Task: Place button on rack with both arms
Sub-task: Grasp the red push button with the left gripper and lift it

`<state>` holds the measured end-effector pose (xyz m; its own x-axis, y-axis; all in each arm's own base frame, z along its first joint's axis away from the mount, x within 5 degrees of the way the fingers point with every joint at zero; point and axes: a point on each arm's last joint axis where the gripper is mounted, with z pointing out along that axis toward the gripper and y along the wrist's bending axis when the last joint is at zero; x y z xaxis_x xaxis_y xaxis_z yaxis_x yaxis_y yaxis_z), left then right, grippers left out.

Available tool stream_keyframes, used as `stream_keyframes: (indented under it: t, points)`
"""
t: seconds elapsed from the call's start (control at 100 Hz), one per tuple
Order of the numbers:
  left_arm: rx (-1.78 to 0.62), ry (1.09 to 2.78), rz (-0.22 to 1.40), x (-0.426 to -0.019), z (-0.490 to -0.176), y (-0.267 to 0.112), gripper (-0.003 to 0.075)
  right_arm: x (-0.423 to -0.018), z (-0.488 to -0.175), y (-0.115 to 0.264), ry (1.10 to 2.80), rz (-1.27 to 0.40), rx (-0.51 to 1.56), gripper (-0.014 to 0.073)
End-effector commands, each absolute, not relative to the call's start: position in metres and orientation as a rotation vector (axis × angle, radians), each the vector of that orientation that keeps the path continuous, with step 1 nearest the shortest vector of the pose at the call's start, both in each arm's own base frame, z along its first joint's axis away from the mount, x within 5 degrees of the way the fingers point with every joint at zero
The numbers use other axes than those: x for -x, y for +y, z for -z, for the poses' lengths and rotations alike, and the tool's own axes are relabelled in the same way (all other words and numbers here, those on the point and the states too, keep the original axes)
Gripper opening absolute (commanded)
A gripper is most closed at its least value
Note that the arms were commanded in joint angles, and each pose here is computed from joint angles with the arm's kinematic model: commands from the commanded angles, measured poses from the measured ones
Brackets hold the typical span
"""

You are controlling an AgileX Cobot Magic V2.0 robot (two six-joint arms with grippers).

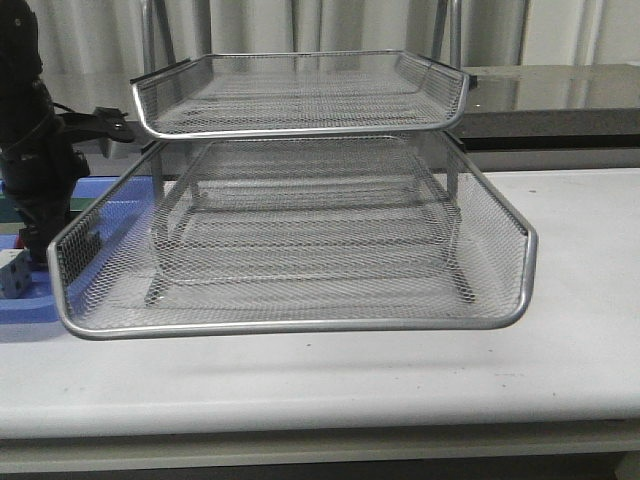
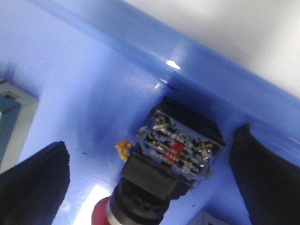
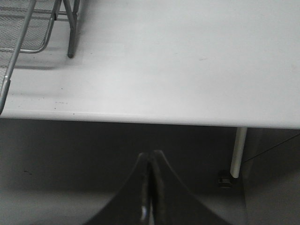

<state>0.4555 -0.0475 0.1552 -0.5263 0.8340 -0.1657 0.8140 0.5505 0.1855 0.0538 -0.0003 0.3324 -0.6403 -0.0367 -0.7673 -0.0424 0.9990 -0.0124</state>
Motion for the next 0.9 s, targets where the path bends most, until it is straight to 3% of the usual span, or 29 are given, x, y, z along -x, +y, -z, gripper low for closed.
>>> stream_keyframes:
  t: [0.0,0.09,0.21,0.31,0.54,0.89]
  points:
    - [-1.345,2.470,-0.155,-0.460,-0.179,-0.054,0.0598,-0.056,-0.346,-0.001,2.186,0.008,0.060,-0.0071]
    - [-1.342,2.465,-0.158,-0.461,-0.181,-0.054,0.0457,-0.056,-0.346,-0.001,2.186,0.008,0.060,-0.0071]
    - [-1.338,2.456,-0.163,-0.462,-0.182,-0.054,0.0172,-0.056,-0.346,-0.001,2.186,0.008,0.060,-0.0071]
    - [-1.335,2.457,-0.163,-0.462,-0.182,-0.054,-0.0024,-0.056,-0.346,-0.001,2.186,0.008,0.060,-0.0071]
    - [-1.233,2.496,-0.145,-0.467,-0.207,-0.055,-0.0020,-0.056,-0.346,-0.001,2.186,0.008,0.060,-0.0071]
    - [-0.967,2.464,-0.160,-0.463,-0.297,-0.045,-0.0020,-0.056,-0.346,-0.001,2.186,0.008,0.060,-0.0071]
